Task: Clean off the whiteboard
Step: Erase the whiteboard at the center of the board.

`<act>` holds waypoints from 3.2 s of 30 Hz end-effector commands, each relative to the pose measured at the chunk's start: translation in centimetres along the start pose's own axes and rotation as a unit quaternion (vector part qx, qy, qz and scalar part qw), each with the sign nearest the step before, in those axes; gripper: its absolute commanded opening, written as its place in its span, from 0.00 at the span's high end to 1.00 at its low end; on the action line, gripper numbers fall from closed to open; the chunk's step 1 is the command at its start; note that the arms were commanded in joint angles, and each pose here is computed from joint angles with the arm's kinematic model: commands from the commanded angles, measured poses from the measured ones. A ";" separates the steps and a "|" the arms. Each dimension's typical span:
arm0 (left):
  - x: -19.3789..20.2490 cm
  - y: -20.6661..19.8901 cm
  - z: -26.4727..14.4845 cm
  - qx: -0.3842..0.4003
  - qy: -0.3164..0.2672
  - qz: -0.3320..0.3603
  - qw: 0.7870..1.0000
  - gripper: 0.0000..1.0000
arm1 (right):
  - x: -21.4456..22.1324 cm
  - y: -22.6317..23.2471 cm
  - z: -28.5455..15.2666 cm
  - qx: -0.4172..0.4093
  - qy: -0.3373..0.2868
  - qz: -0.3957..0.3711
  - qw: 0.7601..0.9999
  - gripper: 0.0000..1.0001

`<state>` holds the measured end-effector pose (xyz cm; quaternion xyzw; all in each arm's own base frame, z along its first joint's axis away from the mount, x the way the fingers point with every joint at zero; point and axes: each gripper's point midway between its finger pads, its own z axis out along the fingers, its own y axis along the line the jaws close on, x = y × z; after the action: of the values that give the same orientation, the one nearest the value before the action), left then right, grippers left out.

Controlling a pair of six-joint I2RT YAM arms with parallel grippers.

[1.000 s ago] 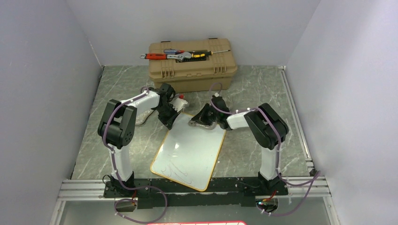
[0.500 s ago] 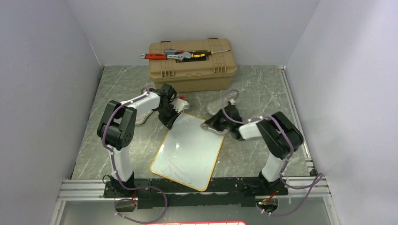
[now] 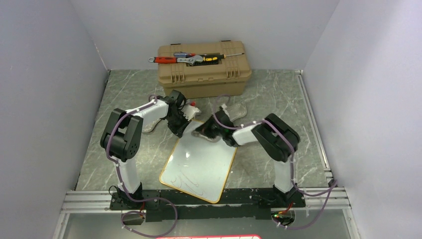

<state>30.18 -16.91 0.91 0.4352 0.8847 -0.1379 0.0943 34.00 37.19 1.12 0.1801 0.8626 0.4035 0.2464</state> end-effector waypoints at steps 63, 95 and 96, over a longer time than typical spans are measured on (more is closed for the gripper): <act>5.4 -0.3 3.7 0.035 0.032 0.000 0.999 0.91 | 3.4 -15.0 -0.9 0.320 0.068 -0.037 0.944 1.00; 5.8 1.3 2.1 0.023 0.024 -0.018 0.999 0.91 | -0.7 -23.5 -19.6 0.404 0.002 0.028 0.914 1.00; 5.9 1.3 2.1 0.023 0.024 -0.019 0.999 0.91 | -0.7 -23.5 -19.8 0.399 0.000 0.028 0.917 1.00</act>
<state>30.89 -16.45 1.64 0.4083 0.8783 -0.1992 0.1494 31.21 20.81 1.54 0.2813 0.8867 0.2575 0.2614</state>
